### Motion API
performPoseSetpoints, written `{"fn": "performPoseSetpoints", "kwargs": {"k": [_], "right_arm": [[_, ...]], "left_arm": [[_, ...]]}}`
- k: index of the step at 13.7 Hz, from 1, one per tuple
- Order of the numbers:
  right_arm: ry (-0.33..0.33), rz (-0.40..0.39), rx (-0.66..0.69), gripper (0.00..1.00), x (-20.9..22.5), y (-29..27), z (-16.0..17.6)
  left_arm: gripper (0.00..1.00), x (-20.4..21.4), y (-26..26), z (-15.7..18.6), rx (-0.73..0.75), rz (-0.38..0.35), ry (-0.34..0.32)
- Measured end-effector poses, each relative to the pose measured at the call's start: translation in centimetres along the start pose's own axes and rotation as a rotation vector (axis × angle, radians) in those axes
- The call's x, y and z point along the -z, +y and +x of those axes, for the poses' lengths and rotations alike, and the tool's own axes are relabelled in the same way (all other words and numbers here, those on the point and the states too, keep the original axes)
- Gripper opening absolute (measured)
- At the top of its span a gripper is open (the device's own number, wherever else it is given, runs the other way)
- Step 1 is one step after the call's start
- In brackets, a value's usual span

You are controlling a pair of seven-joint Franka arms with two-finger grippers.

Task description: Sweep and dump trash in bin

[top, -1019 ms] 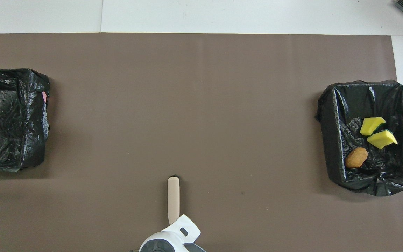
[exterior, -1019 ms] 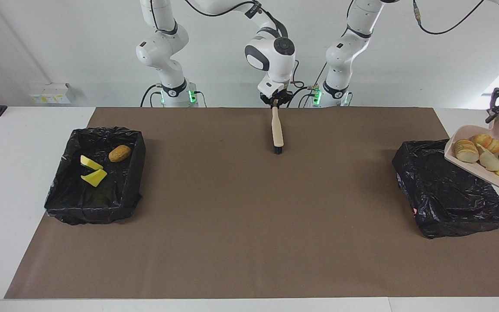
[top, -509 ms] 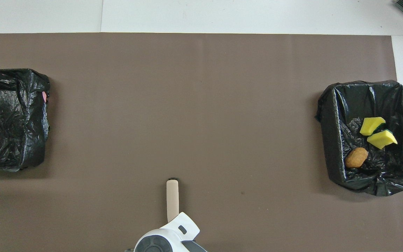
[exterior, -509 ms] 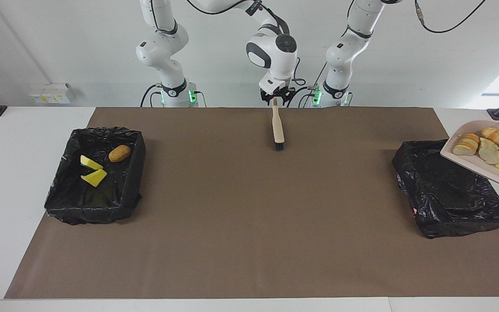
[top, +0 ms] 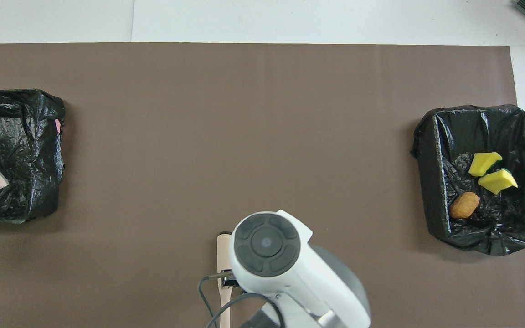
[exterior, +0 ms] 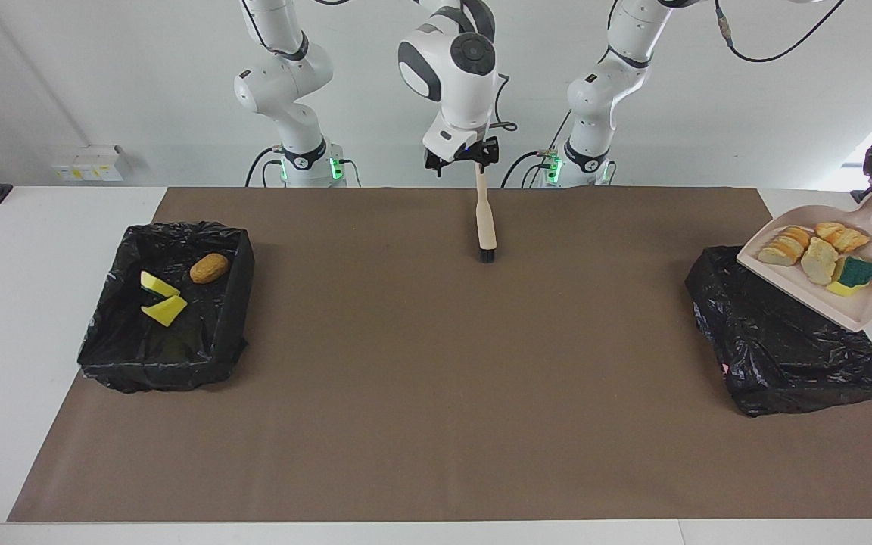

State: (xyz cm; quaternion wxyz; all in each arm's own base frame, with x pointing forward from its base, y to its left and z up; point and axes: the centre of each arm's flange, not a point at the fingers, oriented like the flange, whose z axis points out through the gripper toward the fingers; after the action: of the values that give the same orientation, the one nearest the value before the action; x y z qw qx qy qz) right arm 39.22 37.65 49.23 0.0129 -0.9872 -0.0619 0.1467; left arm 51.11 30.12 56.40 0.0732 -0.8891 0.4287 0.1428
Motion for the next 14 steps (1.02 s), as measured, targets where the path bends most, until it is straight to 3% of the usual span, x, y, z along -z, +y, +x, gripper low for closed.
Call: {"fn": "performPoseSetpoints", "kwargs": {"k": [5,8,11,14], "right_arm": [[0.016,-0.034,0.102,1.00,5.1,10.1,4.2],[0.066,-0.018,0.100,1.00,8.0,18.0,6.0],[0.100,-0.023,0.070,1.00,9.8,24.9,7.0],[0.114,-0.054,0.017,1.00,10.2,30.4,7.5]], "left_arm": [[0.31,-0.4,-0.6,0.5,-0.043,0.035,-0.136],[0.31,0.7,-0.4,3.1,-0.104,0.085,-0.213],[0.31,0.5,-0.6,3.3,-0.116,0.094,-0.237],[0.31,1.1,-0.6,4.2,-0.157,0.135,-0.308]]}}
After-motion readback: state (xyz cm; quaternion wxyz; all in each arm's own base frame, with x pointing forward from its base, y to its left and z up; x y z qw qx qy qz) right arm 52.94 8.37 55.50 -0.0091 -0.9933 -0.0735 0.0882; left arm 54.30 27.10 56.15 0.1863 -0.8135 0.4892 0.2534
